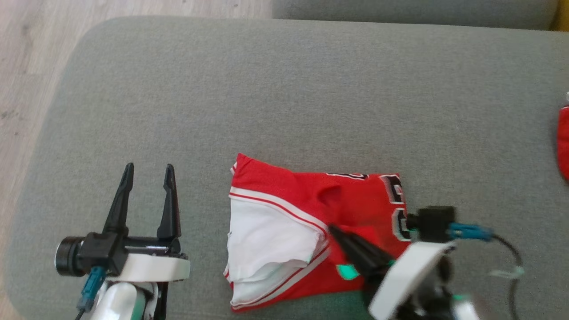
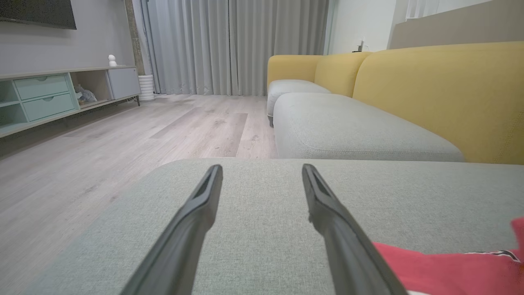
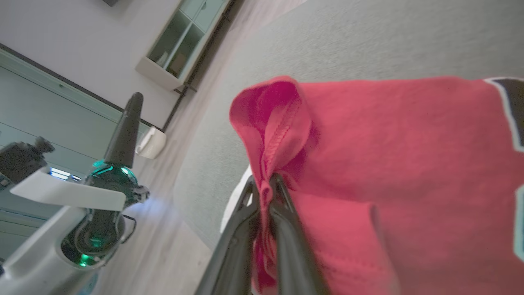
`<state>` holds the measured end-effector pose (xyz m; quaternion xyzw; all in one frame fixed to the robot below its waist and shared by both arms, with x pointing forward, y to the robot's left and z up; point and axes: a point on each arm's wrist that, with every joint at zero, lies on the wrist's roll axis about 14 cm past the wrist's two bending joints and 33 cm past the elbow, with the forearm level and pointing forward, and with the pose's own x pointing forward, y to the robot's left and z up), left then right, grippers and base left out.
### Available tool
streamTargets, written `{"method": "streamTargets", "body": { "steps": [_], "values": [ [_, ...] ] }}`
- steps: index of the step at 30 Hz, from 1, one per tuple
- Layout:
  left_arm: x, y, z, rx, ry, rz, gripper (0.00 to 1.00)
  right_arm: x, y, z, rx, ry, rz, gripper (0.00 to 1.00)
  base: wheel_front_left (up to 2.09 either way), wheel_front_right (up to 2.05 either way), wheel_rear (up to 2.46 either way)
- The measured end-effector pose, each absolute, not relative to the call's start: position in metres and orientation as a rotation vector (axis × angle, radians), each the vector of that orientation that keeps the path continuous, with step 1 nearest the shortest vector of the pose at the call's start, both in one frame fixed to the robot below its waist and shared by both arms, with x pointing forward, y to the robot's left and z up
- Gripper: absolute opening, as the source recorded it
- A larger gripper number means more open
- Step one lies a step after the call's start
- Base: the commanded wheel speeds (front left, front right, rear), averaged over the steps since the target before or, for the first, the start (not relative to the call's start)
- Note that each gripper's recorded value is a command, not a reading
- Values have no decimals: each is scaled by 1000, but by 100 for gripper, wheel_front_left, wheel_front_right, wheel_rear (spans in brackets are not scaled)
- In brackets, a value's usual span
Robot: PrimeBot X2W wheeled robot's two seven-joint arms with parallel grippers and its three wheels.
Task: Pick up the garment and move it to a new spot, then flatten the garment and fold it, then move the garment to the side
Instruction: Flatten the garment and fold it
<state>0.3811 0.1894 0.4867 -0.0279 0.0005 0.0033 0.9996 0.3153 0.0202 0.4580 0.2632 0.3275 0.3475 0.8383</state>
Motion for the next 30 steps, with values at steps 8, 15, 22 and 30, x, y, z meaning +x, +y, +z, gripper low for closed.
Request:
{"method": "streamTargets", "body": {
  "steps": [8, 15, 22, 30],
  "values": [
    [380, 195, 477, -59, 30, 27, 100, 318, 86, 458, 689, 669, 895, 0, 0, 0, 0],
    [382, 195, 470, -59, 50, 31, 100, 315, 107, 445, 718, 699, 937, 100, 0, 0, 0],
    [387, 193, 467, -55, 58, 25, 100, 332, 118, 470, 732, 543, 967, 100, 0, 0, 0],
    [391, 187, 471, -54, 42, 8, 100, 419, 35, 508, 464, 103, 713, 100, 0, 0, 0]
  ]
}}
